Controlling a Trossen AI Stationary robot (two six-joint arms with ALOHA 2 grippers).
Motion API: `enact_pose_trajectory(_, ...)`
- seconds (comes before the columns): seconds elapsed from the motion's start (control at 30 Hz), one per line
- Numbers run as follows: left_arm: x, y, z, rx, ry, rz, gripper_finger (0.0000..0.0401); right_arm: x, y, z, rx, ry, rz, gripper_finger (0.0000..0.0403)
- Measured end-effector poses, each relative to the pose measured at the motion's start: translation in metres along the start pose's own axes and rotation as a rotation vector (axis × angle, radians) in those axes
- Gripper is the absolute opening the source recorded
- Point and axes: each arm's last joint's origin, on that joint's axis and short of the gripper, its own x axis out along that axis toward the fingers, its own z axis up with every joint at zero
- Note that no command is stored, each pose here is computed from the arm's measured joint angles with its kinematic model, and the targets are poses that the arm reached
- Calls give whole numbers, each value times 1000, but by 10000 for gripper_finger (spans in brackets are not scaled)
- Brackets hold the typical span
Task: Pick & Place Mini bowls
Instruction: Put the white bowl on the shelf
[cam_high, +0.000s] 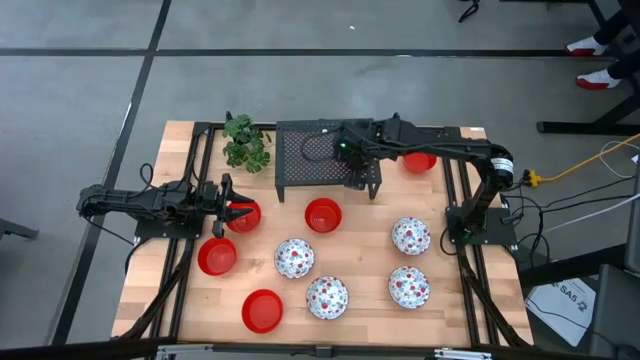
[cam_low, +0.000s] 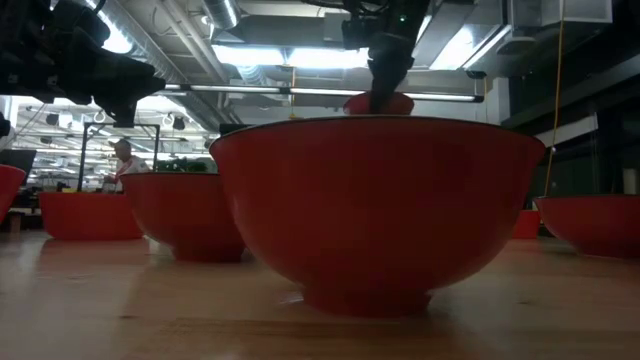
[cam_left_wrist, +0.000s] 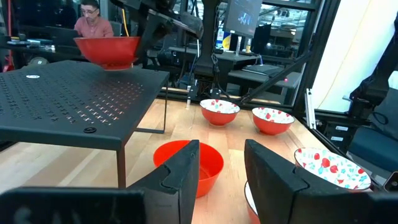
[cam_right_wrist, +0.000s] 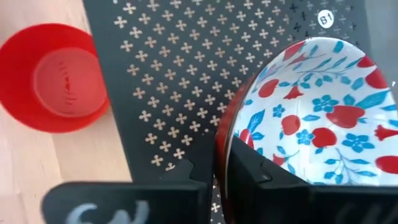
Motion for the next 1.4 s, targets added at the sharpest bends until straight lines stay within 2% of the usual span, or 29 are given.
enact_pose_trajectory(0.43,0,0,0,0,0,0,123,1,-2,0,7,0,21,56)
enact_pose_trajectory(0.83,0,0,0,0,0,0,123,1,-2,2,18,-20,21,58)
enact_pose_trajectory(1.13,0,0,0,0,0,0,123,0,0,5,16,-65,96,58)
enact_pose_trajectory(1.4,0,0,0,0,0,0,123,0,0,5,-7,-69,115,58)
